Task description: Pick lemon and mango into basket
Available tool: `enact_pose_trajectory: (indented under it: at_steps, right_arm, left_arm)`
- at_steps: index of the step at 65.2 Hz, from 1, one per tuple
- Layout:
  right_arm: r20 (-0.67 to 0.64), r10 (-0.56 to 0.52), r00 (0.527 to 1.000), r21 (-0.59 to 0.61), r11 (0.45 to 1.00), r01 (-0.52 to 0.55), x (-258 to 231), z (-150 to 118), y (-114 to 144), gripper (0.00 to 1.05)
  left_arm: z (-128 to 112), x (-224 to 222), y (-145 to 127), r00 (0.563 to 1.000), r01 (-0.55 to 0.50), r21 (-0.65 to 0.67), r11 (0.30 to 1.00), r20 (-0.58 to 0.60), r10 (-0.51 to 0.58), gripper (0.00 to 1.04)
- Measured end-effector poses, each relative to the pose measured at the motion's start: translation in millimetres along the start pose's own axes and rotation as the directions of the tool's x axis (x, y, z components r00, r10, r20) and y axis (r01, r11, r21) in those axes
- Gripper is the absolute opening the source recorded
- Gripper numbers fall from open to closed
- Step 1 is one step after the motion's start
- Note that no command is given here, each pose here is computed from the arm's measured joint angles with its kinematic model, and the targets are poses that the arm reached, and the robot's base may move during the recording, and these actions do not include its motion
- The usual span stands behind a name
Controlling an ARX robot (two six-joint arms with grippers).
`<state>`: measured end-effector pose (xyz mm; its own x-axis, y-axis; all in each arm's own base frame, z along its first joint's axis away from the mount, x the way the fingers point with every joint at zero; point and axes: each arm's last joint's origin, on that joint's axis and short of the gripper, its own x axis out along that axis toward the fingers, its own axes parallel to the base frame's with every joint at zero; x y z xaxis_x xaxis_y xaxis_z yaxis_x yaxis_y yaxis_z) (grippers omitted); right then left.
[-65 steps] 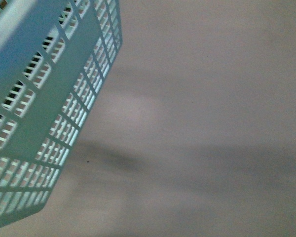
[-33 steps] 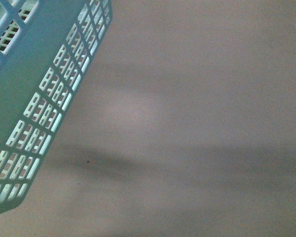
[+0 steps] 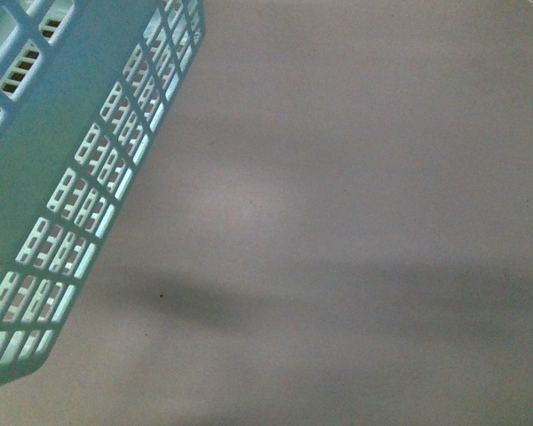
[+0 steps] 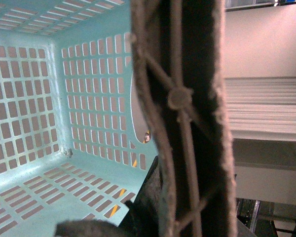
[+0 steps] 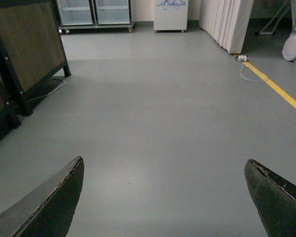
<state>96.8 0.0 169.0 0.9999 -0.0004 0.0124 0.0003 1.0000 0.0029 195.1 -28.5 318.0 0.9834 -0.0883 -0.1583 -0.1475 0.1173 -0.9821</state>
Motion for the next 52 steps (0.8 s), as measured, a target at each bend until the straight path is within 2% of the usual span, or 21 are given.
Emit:
enact_pose_trajectory:
  at_steps: [52]
  right_arm:
    - [0.000,0.000,1.000,0.000,1.000,0.000,0.0,0.0,0.0,0.96]
  left_arm:
    - [0.0,0.0,0.0,1.000,0.000,0.000,1.000,0.000,0.000,0.05]
